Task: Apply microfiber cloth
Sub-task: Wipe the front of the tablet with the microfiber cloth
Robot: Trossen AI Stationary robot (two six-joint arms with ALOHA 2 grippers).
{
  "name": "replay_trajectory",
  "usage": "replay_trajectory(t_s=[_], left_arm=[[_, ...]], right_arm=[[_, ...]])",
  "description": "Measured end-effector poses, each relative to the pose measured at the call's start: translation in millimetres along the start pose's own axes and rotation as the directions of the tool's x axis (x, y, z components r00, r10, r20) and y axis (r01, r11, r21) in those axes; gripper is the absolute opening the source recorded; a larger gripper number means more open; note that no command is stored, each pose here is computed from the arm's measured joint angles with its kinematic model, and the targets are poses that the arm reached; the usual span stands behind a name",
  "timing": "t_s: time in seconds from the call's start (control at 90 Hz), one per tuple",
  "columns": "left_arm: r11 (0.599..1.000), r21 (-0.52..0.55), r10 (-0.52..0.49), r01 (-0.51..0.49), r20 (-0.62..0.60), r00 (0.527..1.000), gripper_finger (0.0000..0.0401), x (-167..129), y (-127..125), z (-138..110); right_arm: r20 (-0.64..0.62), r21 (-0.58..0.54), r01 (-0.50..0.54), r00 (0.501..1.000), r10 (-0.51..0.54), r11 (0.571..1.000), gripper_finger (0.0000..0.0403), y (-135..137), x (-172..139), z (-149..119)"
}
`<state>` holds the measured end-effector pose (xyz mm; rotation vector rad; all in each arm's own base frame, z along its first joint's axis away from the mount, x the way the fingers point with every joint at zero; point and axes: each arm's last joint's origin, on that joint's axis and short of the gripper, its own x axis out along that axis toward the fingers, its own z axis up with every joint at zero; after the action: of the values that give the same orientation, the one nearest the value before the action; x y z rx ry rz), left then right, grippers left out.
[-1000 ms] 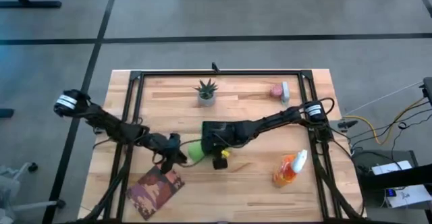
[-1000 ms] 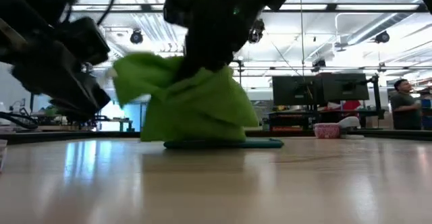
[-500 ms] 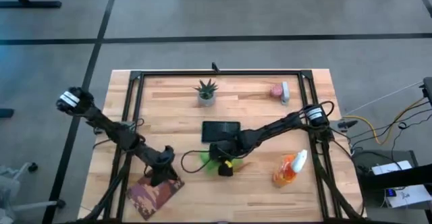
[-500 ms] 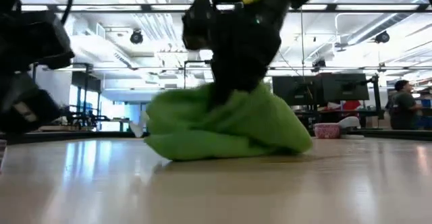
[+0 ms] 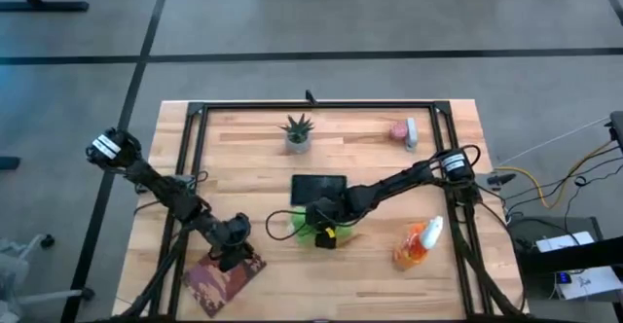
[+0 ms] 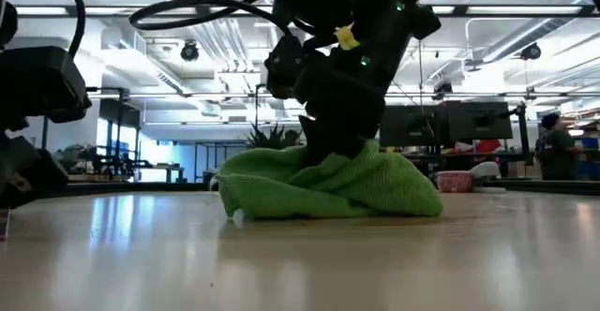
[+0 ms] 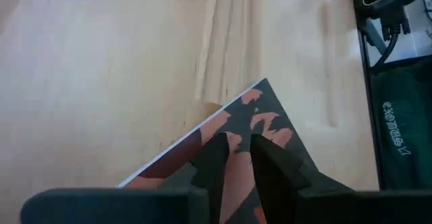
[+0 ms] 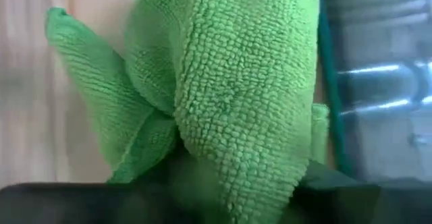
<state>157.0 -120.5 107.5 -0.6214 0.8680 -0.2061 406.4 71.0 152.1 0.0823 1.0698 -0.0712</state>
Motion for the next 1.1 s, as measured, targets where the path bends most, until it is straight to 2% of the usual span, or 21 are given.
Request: replay_trajectory(t_s=[0.3, 0.389, 0.567, 0.644, 0.756, 0.844, 1.022, 1.1], left_arm=[[1.0, 0.016, -0.016, 0.016, 0.013, 1.0, 0.0059, -4, -2, 2], [1.0, 0.023, -0.008, 0.007, 0.025, 1.0, 0.0059, -4, -2, 2], [0.995, 0.099, 0.005, -0.013, 0.082, 0.997, 0.0059, -5, -4, 6], [0.987, 0.158, -0.042, 0.021, 0.131, 0.991, 0.0059, -7, -10, 11], [0.96, 0.271, -0.127, 0.07, 0.199, 0.972, 0.0059, -15, -21, 19], [0.935, 0.347, -0.163, 0.064, 0.263, 0.951, 0.0059, -24, -27, 26], [0.902, 0.432, -0.169, -0.023, 0.4, 0.901, 0.0059, -41, -34, 36], [0.893, 0.441, -0.137, -0.092, 0.46, 0.877, 0.0059, -45, -34, 39]], right_arm=[[0.019, -0.036, 0.002, 1.0, -0.001, 0.999, 0.0173, 1, -41, 18], [0.018, -0.037, -0.007, 1.0, 0.008, 0.999, 0.0186, 1, -44, 19], [0.0, -0.043, -0.007, 1.0, 0.007, 0.999, 0.0219, 1, -45, 17], [0.018, -0.013, -0.012, 1.0, 0.012, 1.0, 0.023, 0, -53, 19], [0.112, -0.021, -0.034, 0.993, 0.037, 0.999, 0.0234, 1, -84, 31], [0.165, -0.046, -0.036, 0.985, 0.043, 0.998, 0.0223, -1, -111, 33], [0.213, -0.055, -0.021, 0.977, 0.032, 0.998, 0.0191, -10, -172, 24], [0.223, -0.04, -0.032, 0.974, 0.04, 0.999, 0.0179, -11, -195, 16]])
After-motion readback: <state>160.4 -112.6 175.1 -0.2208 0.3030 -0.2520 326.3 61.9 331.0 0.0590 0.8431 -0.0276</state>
